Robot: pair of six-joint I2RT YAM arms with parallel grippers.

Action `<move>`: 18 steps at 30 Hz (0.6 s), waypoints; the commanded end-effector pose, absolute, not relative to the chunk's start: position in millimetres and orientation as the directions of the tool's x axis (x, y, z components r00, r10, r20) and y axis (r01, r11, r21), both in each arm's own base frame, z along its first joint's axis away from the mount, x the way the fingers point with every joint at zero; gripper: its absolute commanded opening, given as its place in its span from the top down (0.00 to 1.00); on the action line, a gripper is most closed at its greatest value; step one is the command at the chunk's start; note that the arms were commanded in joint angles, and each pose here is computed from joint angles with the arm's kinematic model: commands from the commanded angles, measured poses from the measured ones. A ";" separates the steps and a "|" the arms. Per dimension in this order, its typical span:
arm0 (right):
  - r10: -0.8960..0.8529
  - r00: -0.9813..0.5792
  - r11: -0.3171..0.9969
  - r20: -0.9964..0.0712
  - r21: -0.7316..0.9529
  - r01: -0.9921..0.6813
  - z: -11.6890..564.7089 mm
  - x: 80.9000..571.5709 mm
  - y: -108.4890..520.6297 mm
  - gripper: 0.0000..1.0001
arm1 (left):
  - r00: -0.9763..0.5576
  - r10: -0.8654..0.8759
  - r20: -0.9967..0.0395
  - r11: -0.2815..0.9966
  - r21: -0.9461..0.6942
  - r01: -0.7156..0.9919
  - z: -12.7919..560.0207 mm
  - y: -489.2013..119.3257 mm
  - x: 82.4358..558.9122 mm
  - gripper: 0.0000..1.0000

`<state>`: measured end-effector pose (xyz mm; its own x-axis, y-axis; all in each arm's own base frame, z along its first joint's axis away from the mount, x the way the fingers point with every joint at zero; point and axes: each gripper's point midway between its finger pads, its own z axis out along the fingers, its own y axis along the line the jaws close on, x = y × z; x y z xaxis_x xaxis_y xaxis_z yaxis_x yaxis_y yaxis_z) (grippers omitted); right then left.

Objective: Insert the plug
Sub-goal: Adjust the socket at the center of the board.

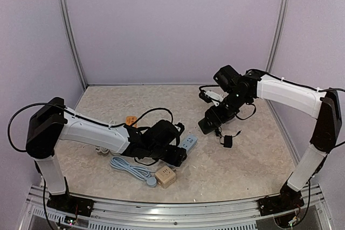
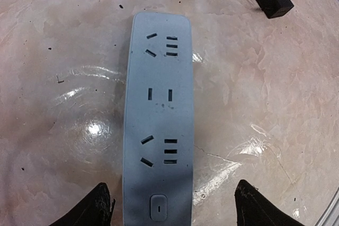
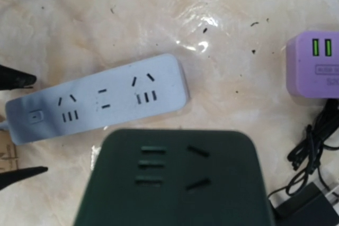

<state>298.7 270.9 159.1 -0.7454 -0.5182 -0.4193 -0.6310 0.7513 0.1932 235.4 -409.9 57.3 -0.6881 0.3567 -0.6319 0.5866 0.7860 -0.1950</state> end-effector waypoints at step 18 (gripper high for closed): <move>-0.621 -0.708 0.704 -0.337 0.157 -0.693 142.5 302.3 304.2 1.00 | -0.718 0.383 -0.582 0.818 -0.147 0.556 32.4 -395.3 227.3 0.27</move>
<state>298.5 295.9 136.0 -0.7285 -0.6037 -0.3236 -0.6730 0.7188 0.1741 233.3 -404.7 51.1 -0.6964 0.3646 -0.6182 0.5722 0.8019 -0.1717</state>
